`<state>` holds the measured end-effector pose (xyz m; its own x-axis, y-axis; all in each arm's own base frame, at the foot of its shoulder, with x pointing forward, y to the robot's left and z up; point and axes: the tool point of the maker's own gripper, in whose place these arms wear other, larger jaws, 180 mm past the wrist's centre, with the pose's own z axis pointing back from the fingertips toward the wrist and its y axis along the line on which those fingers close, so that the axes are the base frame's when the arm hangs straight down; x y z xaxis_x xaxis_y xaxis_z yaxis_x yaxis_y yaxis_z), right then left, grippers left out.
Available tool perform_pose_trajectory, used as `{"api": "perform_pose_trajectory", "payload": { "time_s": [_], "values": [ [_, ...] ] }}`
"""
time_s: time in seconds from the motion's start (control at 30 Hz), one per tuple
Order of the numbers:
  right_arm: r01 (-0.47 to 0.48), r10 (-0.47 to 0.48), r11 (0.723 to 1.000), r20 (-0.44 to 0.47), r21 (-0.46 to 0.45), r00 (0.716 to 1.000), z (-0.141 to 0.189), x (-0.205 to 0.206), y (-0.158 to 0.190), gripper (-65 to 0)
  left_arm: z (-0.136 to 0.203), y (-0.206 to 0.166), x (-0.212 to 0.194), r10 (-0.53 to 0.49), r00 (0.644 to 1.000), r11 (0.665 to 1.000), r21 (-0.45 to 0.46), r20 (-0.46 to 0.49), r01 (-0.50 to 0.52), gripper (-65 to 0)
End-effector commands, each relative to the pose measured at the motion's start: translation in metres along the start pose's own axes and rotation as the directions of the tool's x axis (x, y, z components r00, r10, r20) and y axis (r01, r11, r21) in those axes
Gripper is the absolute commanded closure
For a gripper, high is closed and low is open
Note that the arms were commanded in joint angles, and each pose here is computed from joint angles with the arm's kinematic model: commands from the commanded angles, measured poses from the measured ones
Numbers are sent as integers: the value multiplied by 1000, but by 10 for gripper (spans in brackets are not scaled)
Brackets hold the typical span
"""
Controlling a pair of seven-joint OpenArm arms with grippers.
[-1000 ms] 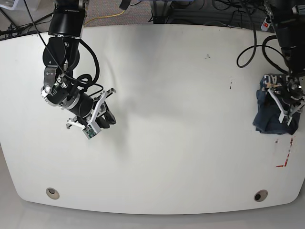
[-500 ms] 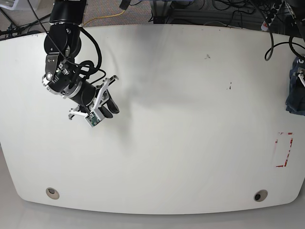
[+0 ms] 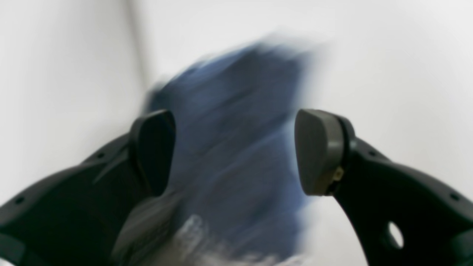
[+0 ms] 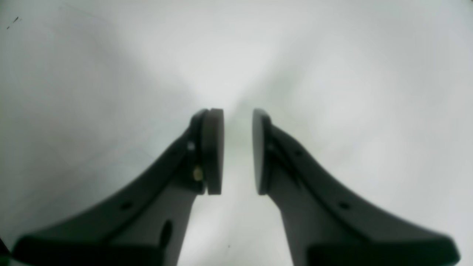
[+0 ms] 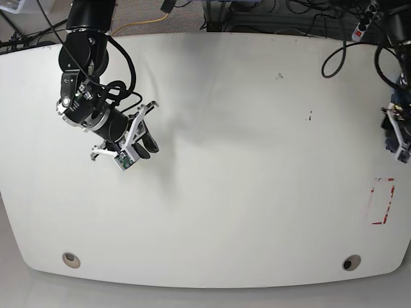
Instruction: Fold the T-shirt properly
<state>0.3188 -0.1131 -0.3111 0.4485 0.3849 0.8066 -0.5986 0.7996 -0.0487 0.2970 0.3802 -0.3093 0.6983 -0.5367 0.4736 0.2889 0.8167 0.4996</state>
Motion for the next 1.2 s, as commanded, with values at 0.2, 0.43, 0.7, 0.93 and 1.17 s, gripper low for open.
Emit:
{"api": "perform_pose_trajectory", "payload": {
  "time_s": [0.2, 0.43, 0.7, 0.93, 1.17],
  "values": [
    [-102, 115, 987, 104, -124, 988, 7, 0, -9, -122, 15, -78, 70, 79, 946, 997, -30, 315, -73, -425],
    [-13, 47, 988, 218, -156, 975, 20, -30, -12, -122, 28, -130, 88, 282, 825, 959, -113, 490, -261, -422],
    [167, -101, 957, 268, -237, 958, 51, -88, -31, -122, 54, -178, 58, 396, 759, 916, -163, 516, -367, -421],
    [342, -272, 906, 277, -250, 922, 86, -139, -21, -122, 83, -216, 21, 459, 767, 888, -207, 448, -411, -421],
    [424, -377, 872, 217, -243, 900, 116, -181, 11, -122, 113, -247, -19, 497, 804, 867, -225, 327, -445, -421]
  ]
}}
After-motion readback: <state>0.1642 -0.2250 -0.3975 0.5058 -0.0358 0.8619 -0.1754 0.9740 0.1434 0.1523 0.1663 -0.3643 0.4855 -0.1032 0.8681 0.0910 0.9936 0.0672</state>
